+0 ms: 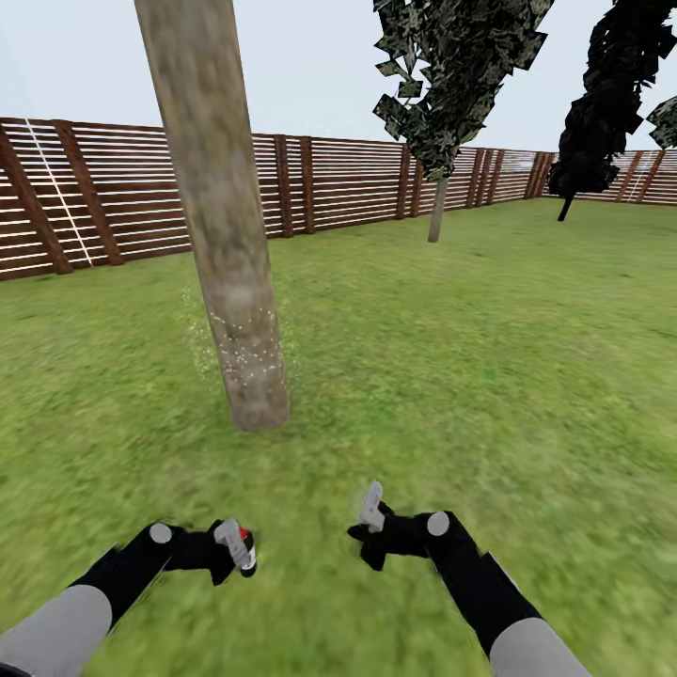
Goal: In the garden, pick up the pesticide atomizer on the floor and spray pesticide onto both trees until each tree trunk is fully covered.
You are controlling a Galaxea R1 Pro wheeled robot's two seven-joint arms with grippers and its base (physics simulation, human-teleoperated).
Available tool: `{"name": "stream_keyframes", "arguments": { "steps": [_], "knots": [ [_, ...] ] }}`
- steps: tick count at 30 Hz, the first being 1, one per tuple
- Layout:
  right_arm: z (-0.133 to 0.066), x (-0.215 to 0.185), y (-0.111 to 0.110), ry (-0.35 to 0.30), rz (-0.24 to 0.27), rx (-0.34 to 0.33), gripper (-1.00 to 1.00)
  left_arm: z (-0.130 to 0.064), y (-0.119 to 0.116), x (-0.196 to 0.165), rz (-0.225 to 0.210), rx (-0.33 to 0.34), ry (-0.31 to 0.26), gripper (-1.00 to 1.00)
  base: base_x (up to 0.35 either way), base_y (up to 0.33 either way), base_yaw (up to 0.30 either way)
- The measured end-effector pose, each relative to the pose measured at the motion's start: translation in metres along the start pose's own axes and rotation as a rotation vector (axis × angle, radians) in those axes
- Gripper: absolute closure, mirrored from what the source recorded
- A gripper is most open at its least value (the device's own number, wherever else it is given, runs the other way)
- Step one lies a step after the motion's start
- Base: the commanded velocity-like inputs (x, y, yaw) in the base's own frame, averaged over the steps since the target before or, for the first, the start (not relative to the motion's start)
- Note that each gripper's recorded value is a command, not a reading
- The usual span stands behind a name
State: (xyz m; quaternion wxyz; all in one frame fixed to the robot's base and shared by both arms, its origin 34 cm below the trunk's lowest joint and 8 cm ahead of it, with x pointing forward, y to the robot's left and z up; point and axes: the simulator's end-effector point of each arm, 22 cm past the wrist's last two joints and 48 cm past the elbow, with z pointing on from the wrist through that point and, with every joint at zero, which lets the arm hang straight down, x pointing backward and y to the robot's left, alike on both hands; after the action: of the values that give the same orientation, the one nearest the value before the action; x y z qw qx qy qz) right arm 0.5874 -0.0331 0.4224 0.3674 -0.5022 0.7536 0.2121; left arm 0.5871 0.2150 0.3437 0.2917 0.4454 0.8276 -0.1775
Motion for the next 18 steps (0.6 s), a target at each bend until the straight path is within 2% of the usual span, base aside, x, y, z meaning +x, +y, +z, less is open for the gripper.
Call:
{"name": "stream_keyframes", "arguments": {
  "steps": [1, 2, 3, 4, 5, 6, 7, 9, 10, 11, 13, 14, 15, 16, 18],
  "knots": [
    [-0.003, 0.025, -0.008, 0.017, 0.086, 0.021, 1.0, -0.004, 0.008, 0.008, -0.032, -0.025, -0.002, 1.0, 0.0, 0.0, 0.0],
    [-0.012, 0.059, -0.026, 0.041, 0.185, 0.087, 1.0, -0.01, 0.015, 0.017, -0.053, -0.046, -0.003, 1.0, 0.0, 0.0, 0.0],
    [-0.025, 0.101, -0.047, 0.082, 0.256, 0.183, 1.0, -0.011, 0.012, 0.029, -0.069, -0.046, 0.007, 1.0, 0.0, 0.0, 0.0],
    [-0.04, 0.15, -0.062, 0.132, 0.303, 0.285, 1.0, -0.011, 0.006, 0.043, -0.091, -0.051, 0.017, 1.0, 0.0, 0.0, 0.0],
    [-0.057, 0.194, -0.073, 0.171, 0.339, 0.388, -1.0, -0.012, 0.006, 0.057, -0.131, -0.087, 0.019, 1.0, 0.0, 0.0, 0.0],
    [-0.078, 0.236, -0.085, 0.202, 0.401, 0.546, -1.0, -0.018, 0.02, 0.071, -0.212, -0.189, -0.001, 1.0, 0.0, 0.0, 0.0],
    [-0.09, 0.256, -0.088, 0.213, 0.44, 0.628, -1.0, -0.022, 0.027, 0.08, -0.262, -0.243, -0.013, 1.0, 0.0, 0.0, 0.0],
    [-0.11, 0.277, -0.094, 0.18, 0.516, 0.761, -1.0, -0.033, 0.038, 0.098, -0.387, -0.333, -0.045, 1.0, 0.0, 0.0, 0.0],
    [-0.123, 0.287, -0.1, 0.169, 0.571, 0.814, -1.0, -0.037, 0.043, 0.109, -0.448, -0.374, -0.052, 1.0, 0.0, 0.0, 0.0],
    [-0.139, 0.299, -0.106, 0.162, 0.624, 0.865, -1.0, -0.042, 0.05, 0.12, -0.489, -0.423, -0.045, 1.0, 0.0, 0.0, 0.0],
    [-0.178, 0.332, -0.11, 0.15, 0.765, 0.987, -1.0, -0.052, 0.062, 0.15, -0.557, -0.559, 0.002, 1.0, 0.0, 0.0, 0.0],
    [-0.203, 0.366, -0.091, 0.156, 0.882, 1.061, -1.0, -0.058, 0.067, 0.167, -0.609, -0.69, 0.003, 1.0, 0.0, 0.0, 0.0],
    [-0.207, 0.372, -0.085, 0.155, 0.893, 1.074, -1.0, -0.059, 0.055, 0.187, -0.645, -0.724, 0.028, 1.0, 0.0, 0.0, 0.0],
    [-0.209, 0.374, -0.083, 0.154, 0.893, 1.08, -1.0, -0.058, 0.034, 0.207, -0.667, -0.729, 0.044, 1.0, 0.0, 0.0, 0.0],
    [-0.211, 0.375, -0.081, 0.147, 0.882, 1.088, -1.0, -0.058, 0.025, 0.207, -0.652, -0.742, 0.006, 1.0, 0.0, 0.0, 0.0]
  ]
}}
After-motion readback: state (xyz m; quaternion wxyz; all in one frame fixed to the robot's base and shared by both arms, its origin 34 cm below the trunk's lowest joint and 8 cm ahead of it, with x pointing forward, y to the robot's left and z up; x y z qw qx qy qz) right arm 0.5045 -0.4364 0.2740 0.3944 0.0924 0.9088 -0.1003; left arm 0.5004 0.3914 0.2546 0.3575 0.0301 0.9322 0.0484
